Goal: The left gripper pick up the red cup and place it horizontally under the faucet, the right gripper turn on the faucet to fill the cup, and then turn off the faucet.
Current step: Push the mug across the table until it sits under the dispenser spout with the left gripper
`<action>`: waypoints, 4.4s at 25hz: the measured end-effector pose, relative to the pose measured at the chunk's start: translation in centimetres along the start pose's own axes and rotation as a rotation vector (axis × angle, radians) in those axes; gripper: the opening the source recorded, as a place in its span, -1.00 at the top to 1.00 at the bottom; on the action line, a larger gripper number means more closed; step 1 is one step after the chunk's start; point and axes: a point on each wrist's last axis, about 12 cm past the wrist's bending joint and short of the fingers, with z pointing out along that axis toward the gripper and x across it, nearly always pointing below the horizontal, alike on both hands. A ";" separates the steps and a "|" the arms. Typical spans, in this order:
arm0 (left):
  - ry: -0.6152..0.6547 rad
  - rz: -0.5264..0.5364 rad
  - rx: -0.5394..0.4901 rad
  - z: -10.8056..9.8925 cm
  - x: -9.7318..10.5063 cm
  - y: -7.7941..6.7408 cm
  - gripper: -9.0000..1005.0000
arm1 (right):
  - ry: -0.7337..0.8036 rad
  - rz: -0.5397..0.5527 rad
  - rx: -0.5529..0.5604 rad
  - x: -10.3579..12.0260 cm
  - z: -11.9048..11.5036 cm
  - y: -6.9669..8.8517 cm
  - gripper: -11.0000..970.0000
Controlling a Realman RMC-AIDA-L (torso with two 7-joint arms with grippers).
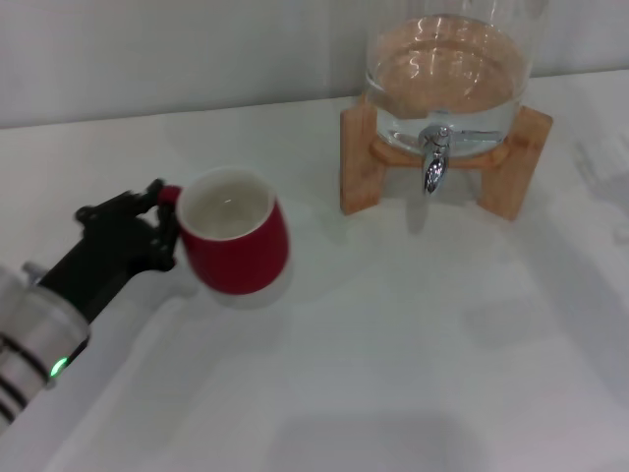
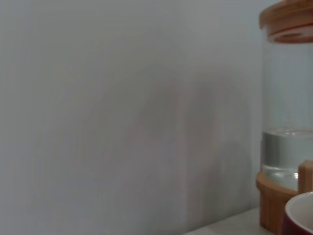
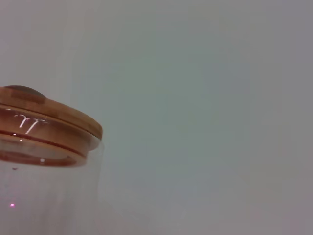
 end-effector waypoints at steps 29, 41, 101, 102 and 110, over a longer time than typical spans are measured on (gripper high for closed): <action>0.242 0.053 0.158 7.2 -2.9 -6.9 0.68 | -0.012 0.006 -0.089 -0.1 0.3 1.5 -0.28; 0.296 0.092 0.158 8.9 -3.8 -7.7 0.68 | -0.022 0.008 -0.123 -0.2 0.4 2.0 -0.28; 0.346 0.159 0.203 11.4 -4.7 -9.2 0.63 | -0.077 0.017 -0.199 -0.8 0.2 3.2 -0.28; 0.345 0.161 0.204 11.5 -4.8 -9.2 0.62 | -0.077 0.017 -0.199 -0.8 0.2 3.2 -0.28; 0.349 0.165 0.201 11.6 -4.8 -9.1 0.59 | -0.075 0.016 -0.197 -0.8 0.0 3.1 -0.28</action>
